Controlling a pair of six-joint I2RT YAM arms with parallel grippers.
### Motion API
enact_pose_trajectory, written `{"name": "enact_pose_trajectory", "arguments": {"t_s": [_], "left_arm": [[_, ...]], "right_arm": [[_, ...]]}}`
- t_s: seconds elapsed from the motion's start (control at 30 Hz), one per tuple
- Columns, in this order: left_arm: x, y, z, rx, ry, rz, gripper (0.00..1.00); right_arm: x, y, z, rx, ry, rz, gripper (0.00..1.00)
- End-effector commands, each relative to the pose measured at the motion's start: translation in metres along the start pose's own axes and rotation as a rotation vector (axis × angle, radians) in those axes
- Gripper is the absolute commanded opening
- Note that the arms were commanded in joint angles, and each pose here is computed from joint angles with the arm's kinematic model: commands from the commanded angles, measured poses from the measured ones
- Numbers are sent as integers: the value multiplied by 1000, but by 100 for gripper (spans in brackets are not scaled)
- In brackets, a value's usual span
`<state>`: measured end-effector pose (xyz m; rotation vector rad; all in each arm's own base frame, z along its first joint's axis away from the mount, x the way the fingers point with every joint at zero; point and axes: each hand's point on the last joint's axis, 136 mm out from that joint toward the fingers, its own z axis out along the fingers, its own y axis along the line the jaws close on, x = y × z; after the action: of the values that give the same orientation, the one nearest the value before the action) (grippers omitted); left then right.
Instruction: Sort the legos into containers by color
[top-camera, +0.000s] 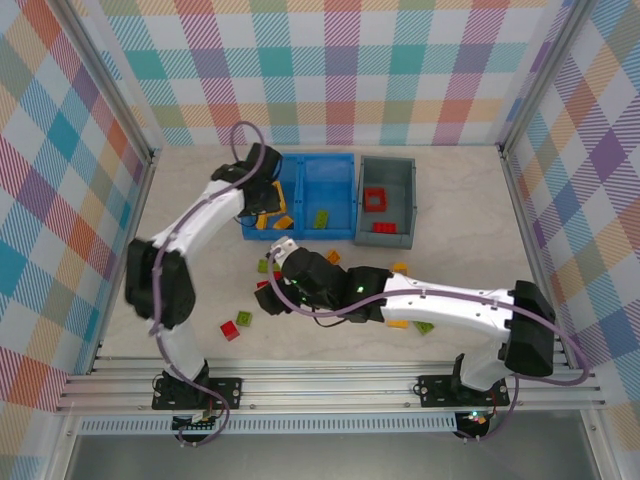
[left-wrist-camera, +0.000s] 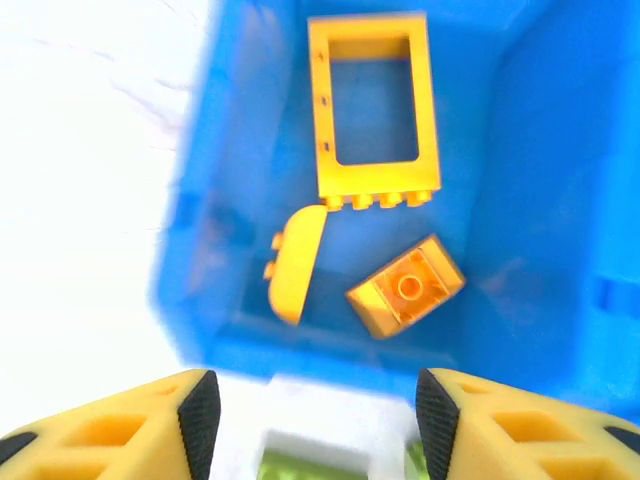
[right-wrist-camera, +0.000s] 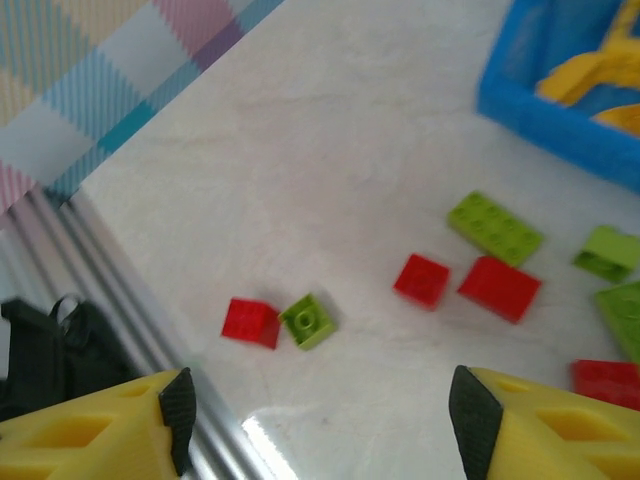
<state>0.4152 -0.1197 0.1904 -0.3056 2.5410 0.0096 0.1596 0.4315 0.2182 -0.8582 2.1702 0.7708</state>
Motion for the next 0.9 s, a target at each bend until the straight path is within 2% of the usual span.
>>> {"name": "enact_pose_trajectory", "arguments": {"t_s": [0.0,0.17,0.33,0.47,0.63,0.87], "left_arm": [[13,45,-77,-9,-85,-120,58],[63,117,-160,2,-200,-288,57],[99,167,-219,72,-338,-405,57],[108,173,-248,185,-394,-429,58],[112,165,-266,299,-407,-410,58],[122,171,-279,339,-426,-417,58]], "right_arm": [[41,42,33,-152,163,-94,71],[74,56,79,-111,337,-53,69],[98,57,114,-41,453,63,68],[117,55,130,11,518,107,70],[123,51,145,66,543,114,71],[127,47,170,112,565,88,73]]}}
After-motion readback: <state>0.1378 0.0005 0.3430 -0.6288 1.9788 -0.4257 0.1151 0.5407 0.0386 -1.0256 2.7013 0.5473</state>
